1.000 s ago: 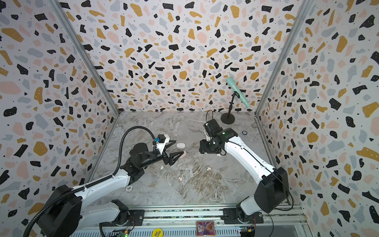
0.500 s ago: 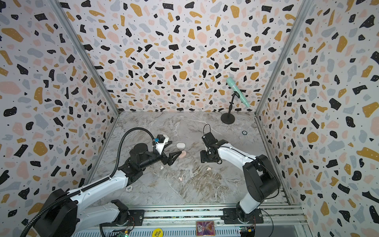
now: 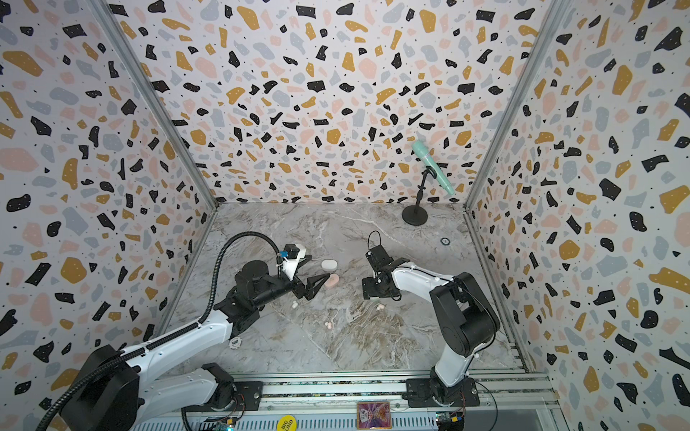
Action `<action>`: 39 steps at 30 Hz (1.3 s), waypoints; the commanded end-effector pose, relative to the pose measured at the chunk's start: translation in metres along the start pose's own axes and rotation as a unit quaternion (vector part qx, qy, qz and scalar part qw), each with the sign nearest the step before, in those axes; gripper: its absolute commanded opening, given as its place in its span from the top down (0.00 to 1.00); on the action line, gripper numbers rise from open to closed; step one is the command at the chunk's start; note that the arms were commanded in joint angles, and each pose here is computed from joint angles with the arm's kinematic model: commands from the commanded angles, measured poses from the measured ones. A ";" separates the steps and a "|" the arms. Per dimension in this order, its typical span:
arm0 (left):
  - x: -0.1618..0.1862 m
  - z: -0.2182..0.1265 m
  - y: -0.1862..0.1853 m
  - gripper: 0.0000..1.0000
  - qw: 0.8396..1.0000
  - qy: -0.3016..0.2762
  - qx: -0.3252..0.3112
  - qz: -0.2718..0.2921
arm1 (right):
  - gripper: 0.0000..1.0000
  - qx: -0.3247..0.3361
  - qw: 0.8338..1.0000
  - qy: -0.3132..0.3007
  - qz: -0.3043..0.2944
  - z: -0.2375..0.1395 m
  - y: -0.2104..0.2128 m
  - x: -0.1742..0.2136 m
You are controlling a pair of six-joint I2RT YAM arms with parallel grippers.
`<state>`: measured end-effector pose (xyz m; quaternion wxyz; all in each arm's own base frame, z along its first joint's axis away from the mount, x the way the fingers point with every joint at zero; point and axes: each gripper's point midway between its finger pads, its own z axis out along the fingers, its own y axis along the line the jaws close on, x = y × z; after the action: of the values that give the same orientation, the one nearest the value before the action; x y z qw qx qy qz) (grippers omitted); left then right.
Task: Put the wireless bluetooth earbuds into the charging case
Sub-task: 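Lower the mint-green case onto the table and open the right gripper, then move the right gripper over the pink case and close on it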
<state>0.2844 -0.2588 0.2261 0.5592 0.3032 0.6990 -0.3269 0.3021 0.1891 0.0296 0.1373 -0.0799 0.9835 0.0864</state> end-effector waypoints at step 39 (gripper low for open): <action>0.008 -0.057 0.072 0.00 0.982 -0.036 -0.149 -0.112 | 0.05 -0.045 0.970 -0.012 -0.238 0.004 0.146 -0.062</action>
<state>0.3085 -0.1700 0.2113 0.5735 0.1251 0.7597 -0.2796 0.3329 0.3387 0.0570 0.1616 -0.2980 0.9350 0.1041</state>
